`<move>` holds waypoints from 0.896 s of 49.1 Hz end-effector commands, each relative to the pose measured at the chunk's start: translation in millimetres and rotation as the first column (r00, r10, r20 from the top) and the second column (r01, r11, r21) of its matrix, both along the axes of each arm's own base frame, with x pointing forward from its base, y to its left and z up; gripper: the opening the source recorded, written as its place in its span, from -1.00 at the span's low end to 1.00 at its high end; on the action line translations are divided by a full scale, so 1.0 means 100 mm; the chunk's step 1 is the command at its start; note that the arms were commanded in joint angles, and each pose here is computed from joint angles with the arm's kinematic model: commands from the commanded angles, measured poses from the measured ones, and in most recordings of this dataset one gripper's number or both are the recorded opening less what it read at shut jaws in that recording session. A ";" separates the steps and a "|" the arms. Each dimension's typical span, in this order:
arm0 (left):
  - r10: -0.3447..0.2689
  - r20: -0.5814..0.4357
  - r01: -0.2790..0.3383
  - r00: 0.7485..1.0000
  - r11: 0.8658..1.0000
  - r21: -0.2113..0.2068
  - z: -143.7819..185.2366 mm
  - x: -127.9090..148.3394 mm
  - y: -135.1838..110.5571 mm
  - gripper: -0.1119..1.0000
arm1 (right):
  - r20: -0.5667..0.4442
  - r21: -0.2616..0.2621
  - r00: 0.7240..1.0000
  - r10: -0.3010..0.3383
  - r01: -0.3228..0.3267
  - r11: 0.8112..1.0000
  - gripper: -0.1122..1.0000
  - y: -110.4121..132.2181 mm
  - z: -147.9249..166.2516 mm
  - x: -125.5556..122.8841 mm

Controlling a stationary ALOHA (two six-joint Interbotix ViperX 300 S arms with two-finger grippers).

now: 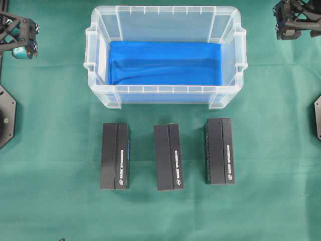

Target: Take out the box from the case.

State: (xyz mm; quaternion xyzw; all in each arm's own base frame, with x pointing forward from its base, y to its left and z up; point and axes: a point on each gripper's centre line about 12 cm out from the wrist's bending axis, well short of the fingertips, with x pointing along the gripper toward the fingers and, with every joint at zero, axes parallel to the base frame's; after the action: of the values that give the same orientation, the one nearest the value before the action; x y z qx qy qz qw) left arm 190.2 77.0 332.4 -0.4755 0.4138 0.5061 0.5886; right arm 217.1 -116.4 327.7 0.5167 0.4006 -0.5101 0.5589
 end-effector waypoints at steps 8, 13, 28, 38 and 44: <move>0.003 0.013 -0.003 1.000 1.000 0.008 0.04 0.00 0.01 0.97 | 0.012 -0.004 1.000 -0.003 0.003 1.000 0.86 0.00 0.03 0.00; 0.005 0.014 -0.005 1.000 1.000 0.006 0.04 0.00 0.01 0.97 | 0.012 -0.004 1.000 -0.003 0.003 1.000 0.86 0.00 0.02 0.00; 0.005 0.013 -0.005 1.000 1.000 0.008 0.04 0.00 0.02 0.97 | 0.011 -0.003 1.000 -0.004 0.004 1.000 0.86 0.00 0.02 0.00; 0.003 0.013 -0.003 1.000 1.000 0.008 0.04 0.00 0.01 0.97 | 0.012 -0.004 1.000 -0.004 0.004 1.000 0.86 0.00 0.02 0.00; 0.005 0.013 -0.005 1.000 1.000 0.008 0.04 0.00 0.02 0.97 | 0.011 -0.003 1.000 -0.003 0.003 1.000 0.86 0.00 0.02 0.00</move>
State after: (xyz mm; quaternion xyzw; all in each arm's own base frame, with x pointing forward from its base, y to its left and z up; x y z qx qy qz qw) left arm 189.9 77.6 332.4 -0.4762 0.4130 0.5070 0.5879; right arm 216.6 -116.2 325.7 0.5165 0.4024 -0.5113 0.5567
